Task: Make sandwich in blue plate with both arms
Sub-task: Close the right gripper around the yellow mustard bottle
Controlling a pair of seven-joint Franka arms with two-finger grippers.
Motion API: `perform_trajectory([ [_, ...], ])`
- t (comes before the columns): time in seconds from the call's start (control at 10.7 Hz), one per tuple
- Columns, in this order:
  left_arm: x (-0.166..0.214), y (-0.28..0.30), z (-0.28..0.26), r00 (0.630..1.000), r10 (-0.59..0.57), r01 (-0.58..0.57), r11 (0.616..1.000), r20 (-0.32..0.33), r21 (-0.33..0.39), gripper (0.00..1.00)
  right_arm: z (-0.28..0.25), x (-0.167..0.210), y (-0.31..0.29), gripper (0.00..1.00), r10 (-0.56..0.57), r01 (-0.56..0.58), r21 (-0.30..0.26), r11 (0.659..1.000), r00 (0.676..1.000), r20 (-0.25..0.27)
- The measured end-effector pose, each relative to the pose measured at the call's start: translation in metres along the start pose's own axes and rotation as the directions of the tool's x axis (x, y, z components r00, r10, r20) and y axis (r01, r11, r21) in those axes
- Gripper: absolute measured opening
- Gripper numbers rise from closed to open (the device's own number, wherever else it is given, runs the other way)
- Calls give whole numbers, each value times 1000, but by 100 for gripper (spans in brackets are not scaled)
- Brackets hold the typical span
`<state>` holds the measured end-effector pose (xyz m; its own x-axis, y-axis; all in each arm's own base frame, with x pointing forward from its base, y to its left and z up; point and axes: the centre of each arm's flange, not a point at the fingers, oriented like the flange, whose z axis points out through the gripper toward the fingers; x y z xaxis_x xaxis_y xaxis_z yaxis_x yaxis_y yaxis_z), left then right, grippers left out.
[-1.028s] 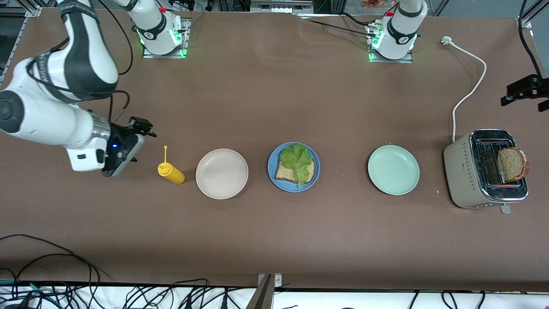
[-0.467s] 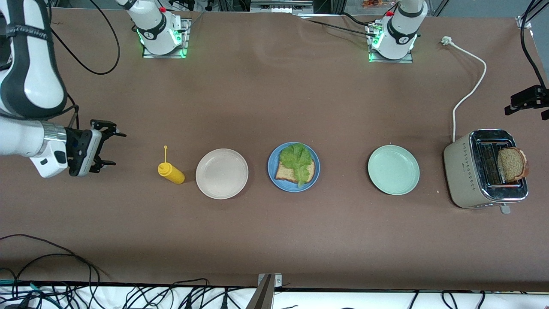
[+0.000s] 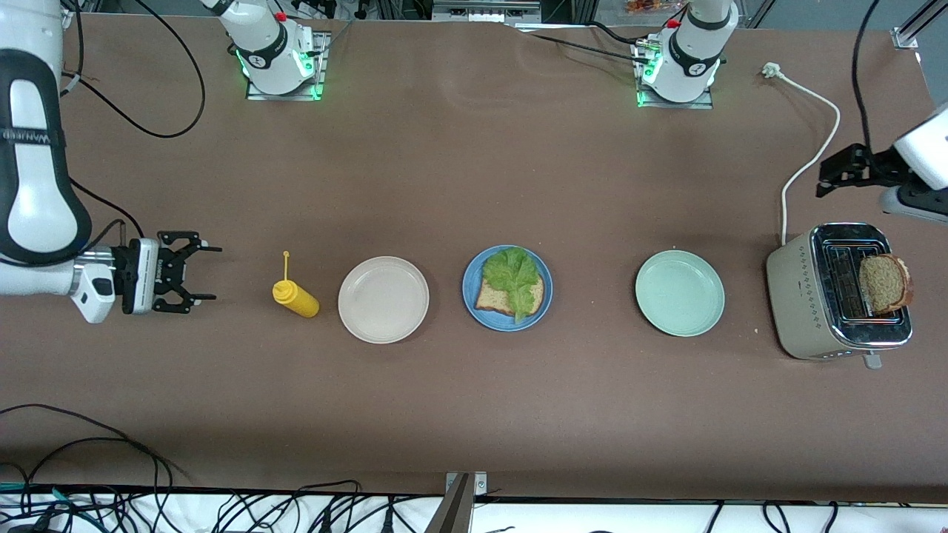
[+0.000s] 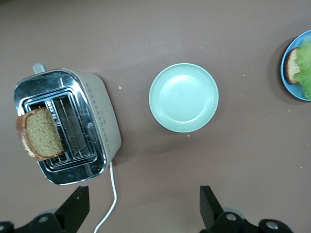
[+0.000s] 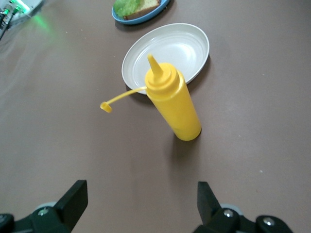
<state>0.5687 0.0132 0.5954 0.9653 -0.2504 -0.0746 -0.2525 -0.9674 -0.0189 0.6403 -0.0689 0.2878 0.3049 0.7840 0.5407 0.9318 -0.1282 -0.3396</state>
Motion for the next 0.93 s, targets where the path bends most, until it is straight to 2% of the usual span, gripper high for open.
perform_trajectory([
  [0.28, -6, 14, -10, 1000, -4, 4, 1000, 7, 8, 100, 40, -29, 16, 100, -54, 58, 30, 998, 993, -104],
  [0.56, -7, 18, -12, 1000, 2, -2, 1000, 11, 9, 100, 84, -56, 27, 100, -47, 61, 76, 995, 983, -175],
  [0.75, -6, 33, -16, 1000, 22, -22, 1000, 3, 5, 100, 125, -77, 37, 100, -71, 96, 80, 992, 960, -270],
  [0.93, -8, 55, -23, 999, 46, -46, 999, -2, 14, 100, 160, -90, 44, 100, -69, 105, 87, 991, 939, -337],
])
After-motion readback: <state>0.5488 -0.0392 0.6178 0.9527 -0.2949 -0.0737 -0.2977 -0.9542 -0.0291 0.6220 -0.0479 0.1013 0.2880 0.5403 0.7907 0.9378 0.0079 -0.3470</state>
